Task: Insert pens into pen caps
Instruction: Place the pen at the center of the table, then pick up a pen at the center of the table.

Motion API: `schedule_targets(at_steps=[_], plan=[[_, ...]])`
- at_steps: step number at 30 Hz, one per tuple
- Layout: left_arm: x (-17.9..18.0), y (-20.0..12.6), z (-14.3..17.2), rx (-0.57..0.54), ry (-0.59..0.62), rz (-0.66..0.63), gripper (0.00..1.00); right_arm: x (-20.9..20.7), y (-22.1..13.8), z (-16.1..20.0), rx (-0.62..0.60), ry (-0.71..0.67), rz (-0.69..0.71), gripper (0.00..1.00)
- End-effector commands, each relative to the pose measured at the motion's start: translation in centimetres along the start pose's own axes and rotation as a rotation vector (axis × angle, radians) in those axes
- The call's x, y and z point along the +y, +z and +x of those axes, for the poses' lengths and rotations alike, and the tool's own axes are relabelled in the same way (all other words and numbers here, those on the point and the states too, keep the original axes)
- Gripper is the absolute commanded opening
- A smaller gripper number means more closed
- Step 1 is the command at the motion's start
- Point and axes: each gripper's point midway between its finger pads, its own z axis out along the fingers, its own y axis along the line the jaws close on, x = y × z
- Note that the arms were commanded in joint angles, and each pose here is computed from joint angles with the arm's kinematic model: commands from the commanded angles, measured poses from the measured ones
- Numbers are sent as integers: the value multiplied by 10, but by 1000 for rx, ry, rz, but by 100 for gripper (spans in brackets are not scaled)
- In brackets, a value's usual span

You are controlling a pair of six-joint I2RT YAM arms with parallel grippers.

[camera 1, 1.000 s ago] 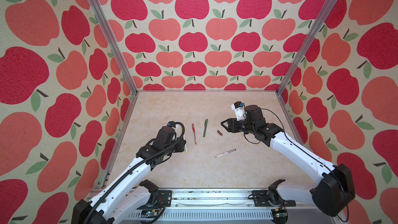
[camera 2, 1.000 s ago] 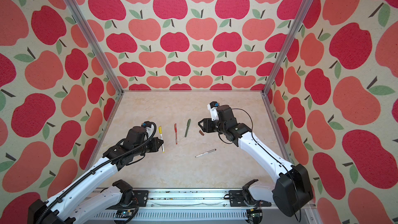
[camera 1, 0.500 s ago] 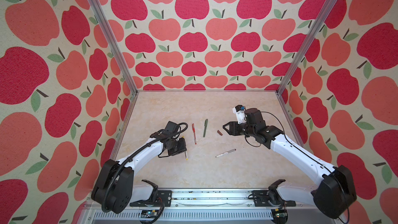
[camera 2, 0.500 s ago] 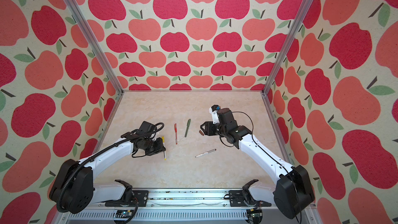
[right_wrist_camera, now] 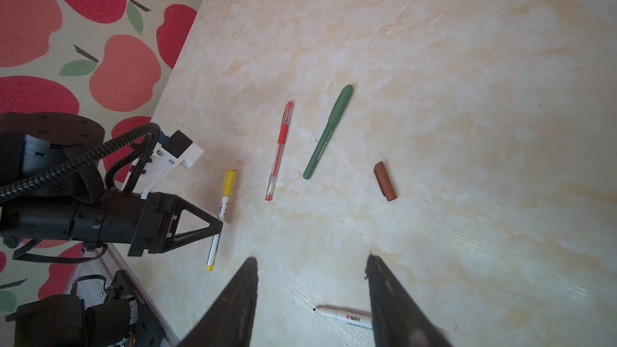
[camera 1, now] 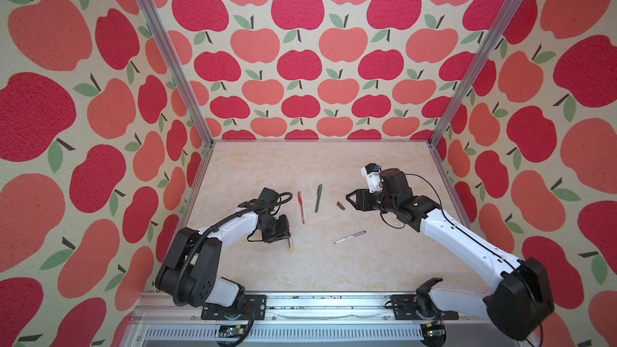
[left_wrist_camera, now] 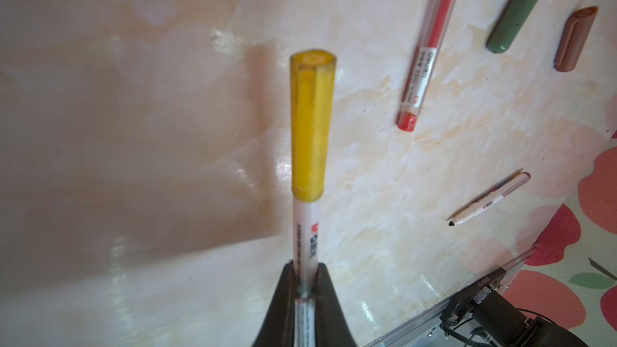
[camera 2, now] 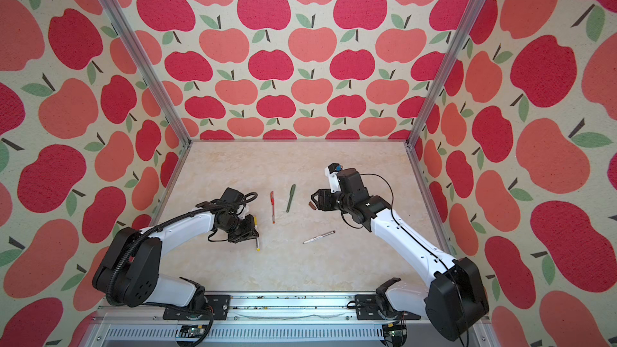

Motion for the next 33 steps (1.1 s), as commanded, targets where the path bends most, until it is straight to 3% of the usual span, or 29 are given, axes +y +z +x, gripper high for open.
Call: schedule_targets(at_steps=[1, 11, 18, 23, 27, 33], plan=[[-3, -1, -11, -23, 17, 1, 18, 0, -6, -7, -24, 3, 8, 55], [-1, -10, -21, -82, 30, -17, 34, 11, -13, -8, 23, -55, -24, 55], [-54, -77, -40, -343, 242, 170, 59, 20, -21, 40, 298, -149, -76, 60], [-86, -133, -34, -541, 421, 362, 74, 6, -14, 90, 517, -417, 67, 78], [-89, -150, -26, -557, 464, 438, 82, 3, 2, 120, 663, -659, 126, 81], [-94, -172, -18, -635, 501, 537, 89, 0, 28, 142, 797, -911, 148, 82]])
